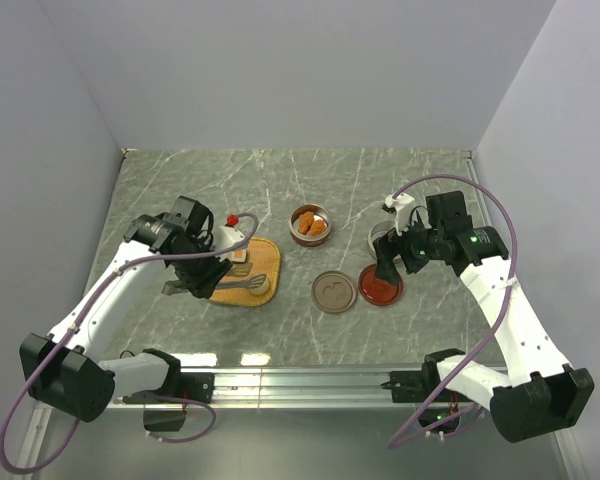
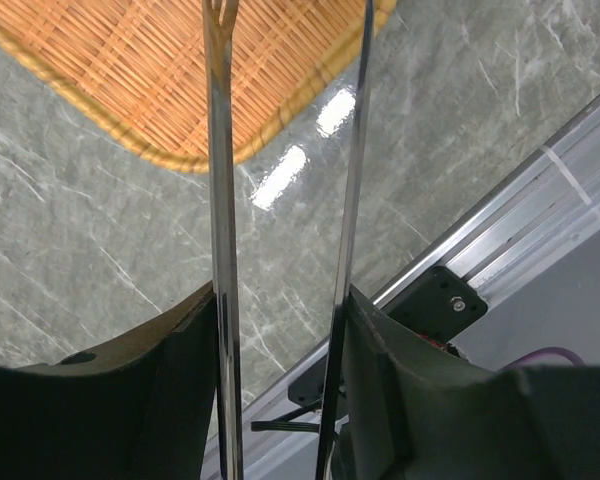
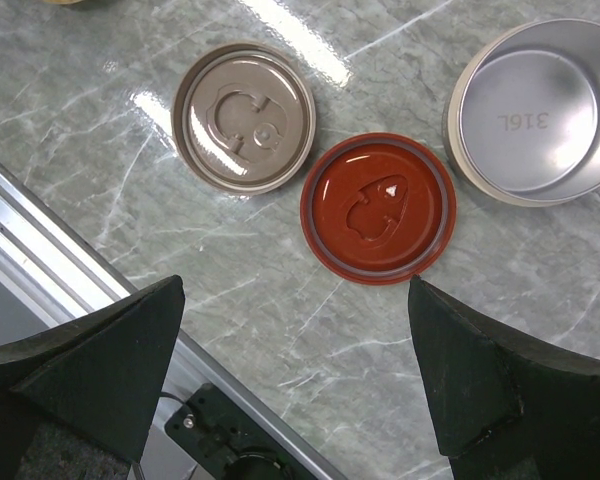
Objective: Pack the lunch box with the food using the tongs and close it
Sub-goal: Pick up the food using the clamp, then place the food into the lunch box
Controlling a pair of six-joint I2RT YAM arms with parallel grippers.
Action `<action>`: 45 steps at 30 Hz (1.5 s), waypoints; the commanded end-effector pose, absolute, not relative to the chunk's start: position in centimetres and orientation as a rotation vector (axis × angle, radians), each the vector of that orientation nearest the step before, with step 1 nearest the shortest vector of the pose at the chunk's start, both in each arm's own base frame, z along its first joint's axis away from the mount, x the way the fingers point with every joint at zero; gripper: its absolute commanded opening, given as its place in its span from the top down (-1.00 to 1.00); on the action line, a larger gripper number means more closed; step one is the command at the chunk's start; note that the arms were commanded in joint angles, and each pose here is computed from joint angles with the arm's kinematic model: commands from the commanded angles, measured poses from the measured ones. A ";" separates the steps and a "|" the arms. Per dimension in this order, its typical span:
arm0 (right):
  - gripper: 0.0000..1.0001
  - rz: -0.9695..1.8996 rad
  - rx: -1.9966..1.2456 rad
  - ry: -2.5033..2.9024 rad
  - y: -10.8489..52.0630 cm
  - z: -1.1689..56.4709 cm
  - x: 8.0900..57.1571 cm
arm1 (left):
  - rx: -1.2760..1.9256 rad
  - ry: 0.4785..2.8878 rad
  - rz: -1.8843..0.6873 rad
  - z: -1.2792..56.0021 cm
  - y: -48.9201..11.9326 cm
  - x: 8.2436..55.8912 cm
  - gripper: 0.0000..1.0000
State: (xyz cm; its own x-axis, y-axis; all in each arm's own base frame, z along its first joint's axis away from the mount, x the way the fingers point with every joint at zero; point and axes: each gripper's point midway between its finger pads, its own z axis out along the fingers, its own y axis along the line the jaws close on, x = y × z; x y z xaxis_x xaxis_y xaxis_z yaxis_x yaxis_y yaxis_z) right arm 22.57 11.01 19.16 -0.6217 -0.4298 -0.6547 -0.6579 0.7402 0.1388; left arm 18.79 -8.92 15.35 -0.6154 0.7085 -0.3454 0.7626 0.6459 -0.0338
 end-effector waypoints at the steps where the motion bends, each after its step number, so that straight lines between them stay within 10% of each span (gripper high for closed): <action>1: -0.99 0.489 -0.809 2.319 10.9 19.8 22.8 | 1.203 2.529 -0.269 15.2 -9.4 19.6 0.01; 28: -0.99 0.489 -0.799 2.302 11.2 20.4 24.0 | 1.154 2.445 -0.291 19.9 -10.6 21.5 0.89; 45: -0.99 0.438 -0.290 2.234 5.6 24.3 29.1 | 1.212 2.138 -0.279 27.6 -24.2 32.2 0.99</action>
State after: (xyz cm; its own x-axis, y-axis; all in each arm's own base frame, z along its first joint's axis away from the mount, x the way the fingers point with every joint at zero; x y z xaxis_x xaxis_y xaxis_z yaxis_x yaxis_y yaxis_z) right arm 26.92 6.92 21.48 -0.6847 -0.1755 -0.7073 -0.4175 0.8900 0.1833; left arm 30.51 -21.25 25.25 -0.3967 0.7350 -0.5499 0.8402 0.5320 0.1050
